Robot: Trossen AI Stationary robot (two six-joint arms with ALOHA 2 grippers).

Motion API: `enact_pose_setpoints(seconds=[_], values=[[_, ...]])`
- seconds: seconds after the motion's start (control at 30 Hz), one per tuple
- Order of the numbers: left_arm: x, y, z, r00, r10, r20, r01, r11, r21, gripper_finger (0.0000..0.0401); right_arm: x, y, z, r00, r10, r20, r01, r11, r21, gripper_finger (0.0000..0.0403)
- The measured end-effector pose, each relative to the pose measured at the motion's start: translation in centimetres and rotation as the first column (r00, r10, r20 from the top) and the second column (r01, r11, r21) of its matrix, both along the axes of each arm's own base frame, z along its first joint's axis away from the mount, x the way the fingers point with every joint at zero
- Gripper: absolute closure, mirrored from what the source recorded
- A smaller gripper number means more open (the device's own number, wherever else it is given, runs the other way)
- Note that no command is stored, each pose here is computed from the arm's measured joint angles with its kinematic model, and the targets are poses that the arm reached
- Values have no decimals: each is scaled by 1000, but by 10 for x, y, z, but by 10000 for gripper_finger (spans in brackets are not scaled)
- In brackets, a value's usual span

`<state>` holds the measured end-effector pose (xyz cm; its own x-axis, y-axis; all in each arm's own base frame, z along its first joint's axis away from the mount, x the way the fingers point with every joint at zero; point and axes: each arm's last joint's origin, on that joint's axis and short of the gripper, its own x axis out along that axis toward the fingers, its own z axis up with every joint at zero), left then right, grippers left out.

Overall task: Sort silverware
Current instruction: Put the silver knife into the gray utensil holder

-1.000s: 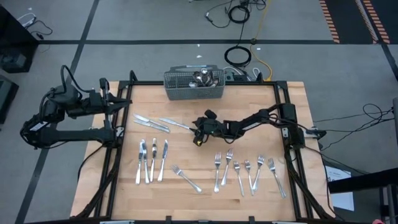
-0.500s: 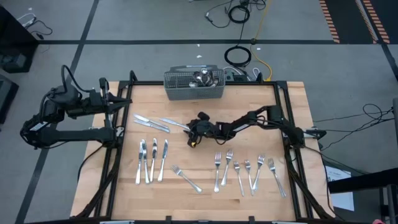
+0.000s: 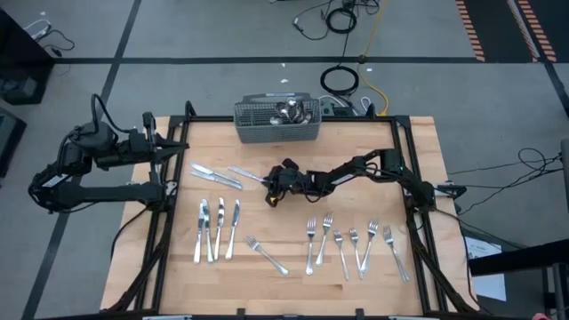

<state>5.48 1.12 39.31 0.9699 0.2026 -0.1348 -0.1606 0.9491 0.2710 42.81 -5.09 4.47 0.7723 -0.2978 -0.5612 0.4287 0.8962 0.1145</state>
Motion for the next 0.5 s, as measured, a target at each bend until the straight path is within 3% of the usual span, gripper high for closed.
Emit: enact_pose_setpoints(seconds=[0.23,0.5], values=[[0,0,0,1000,1,3,-1,1000,-6,391,1,0,2,999,-19,40,18,999,36,402],[0,0,0,1000,1,3,-1,1000,-8,391,0,0,21,999,39,30,-40,999,25,396]])
